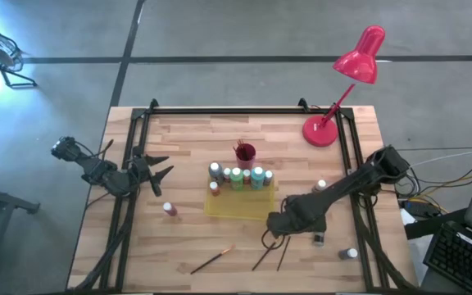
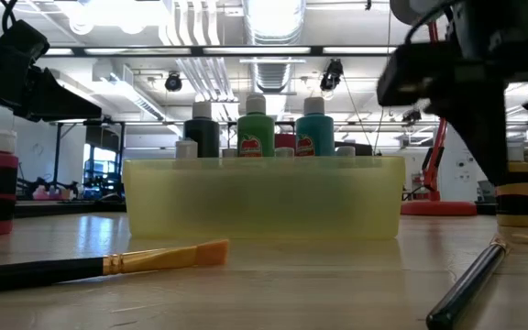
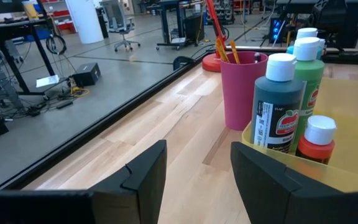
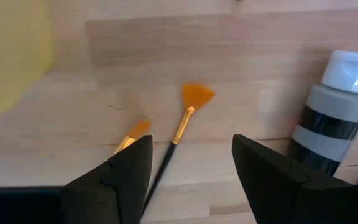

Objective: Pick & Place Paint Supplies
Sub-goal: Put the gold paint brush into the pink cup

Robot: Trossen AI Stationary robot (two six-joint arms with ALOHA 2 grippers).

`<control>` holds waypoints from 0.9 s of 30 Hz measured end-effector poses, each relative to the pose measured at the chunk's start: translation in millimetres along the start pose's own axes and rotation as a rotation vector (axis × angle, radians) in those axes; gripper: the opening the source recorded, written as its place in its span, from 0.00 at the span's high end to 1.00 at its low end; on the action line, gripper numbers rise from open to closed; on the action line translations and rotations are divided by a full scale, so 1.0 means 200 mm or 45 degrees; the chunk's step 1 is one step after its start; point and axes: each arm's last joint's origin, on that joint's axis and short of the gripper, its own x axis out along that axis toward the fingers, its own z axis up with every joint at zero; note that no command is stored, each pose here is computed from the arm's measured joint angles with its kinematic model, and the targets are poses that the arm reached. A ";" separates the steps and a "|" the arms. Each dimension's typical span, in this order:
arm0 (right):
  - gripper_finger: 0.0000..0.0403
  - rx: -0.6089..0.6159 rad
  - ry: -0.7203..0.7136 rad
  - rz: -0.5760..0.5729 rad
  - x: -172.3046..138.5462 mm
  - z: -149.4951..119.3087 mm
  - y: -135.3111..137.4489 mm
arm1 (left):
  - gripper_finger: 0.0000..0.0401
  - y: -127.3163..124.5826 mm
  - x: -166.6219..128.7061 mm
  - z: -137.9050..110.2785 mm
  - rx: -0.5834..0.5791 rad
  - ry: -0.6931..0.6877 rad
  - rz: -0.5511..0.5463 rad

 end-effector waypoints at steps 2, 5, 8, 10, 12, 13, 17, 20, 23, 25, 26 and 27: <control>0.46 0.007 0.019 0.006 0.03 0.01 -0.01 | 0.54 0.00 0.00 0.00 0.000 0.000 0.000; 0.45 0.022 0.042 0.045 0.08 0.02 -0.02 | 0.54 0.00 0.00 0.00 0.000 0.000 0.000; 0.46 0.028 0.054 0.066 0.14 0.04 -0.03 | 0.54 0.00 0.00 0.00 0.000 0.000 0.000; 0.47 0.042 0.052 0.062 0.17 0.06 -0.04 | 0.54 0.00 0.00 0.00 0.000 0.000 0.000; 0.49 0.050 0.045 0.050 0.20 0.08 -0.05 | 0.54 0.00 0.00 0.00 0.001 0.000 0.000; 0.49 0.053 0.043 0.048 0.21 0.08 -0.06 | 0.54 0.00 0.00 0.00 0.000 0.000 0.000; 0.52 0.060 0.052 0.062 0.24 0.10 -0.07 | 0.54 0.00 0.00 0.00 0.000 0.000 0.000; 0.54 0.059 0.070 0.071 0.25 0.11 -0.07 | 0.54 0.00 0.00 0.00 0.000 0.000 0.000; 0.56 0.057 0.088 0.065 0.25 0.10 -0.07 | 0.54 0.00 0.00 0.00 0.000 0.000 0.000; 0.59 0.058 0.092 0.066 0.25 0.10 -0.06 | 0.54 0.00 0.00 0.00 0.000 0.000 0.001; 0.60 0.058 0.092 0.067 0.25 0.10 -0.06 | 0.54 0.00 0.00 0.00 0.000 0.000 -0.001; 0.62 0.058 0.093 0.067 0.25 0.10 -0.06 | 0.54 0.00 0.00 0.00 0.000 0.000 0.000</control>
